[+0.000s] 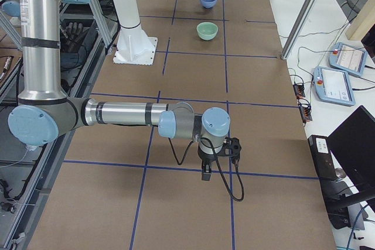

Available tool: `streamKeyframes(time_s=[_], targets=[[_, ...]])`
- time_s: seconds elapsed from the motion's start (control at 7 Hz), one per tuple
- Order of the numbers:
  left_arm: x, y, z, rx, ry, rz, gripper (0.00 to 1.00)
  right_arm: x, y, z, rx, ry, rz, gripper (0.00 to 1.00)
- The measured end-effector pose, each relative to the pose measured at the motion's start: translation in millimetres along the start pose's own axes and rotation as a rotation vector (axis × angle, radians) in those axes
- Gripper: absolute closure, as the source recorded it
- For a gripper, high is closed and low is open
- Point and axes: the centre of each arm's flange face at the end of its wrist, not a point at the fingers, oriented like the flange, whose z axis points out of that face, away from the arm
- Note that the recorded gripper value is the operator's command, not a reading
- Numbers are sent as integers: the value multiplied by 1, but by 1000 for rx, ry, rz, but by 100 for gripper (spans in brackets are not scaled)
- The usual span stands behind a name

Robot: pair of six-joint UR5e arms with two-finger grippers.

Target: Stack blue bowl on green bowl

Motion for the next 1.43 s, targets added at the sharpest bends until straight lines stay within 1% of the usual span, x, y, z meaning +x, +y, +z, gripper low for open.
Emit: streamKeyframes(time_s=[0.57, 0.71, 0.86, 1.0, 1.14, 1.43], targets=[[-3, -3, 5, -10, 3, -22, 0, 0, 0, 0, 0, 0, 0, 0], [-2, -5, 4, -5, 2, -39, 0, 0, 0, 0, 0, 0, 0, 0], [4, -12, 4, 14, 4, -50, 0, 0, 0, 0, 0, 0, 0, 0], [17, -21, 10, 35, 10, -41, 0, 0, 0, 0, 0, 0, 1, 0], [40, -29, 24, 41, 23, -42, 0, 0, 0, 0, 0, 0, 1, 0], [93, -41, 56, 69, 68, -107, 0, 0, 0, 0, 0, 0, 0, 0]])
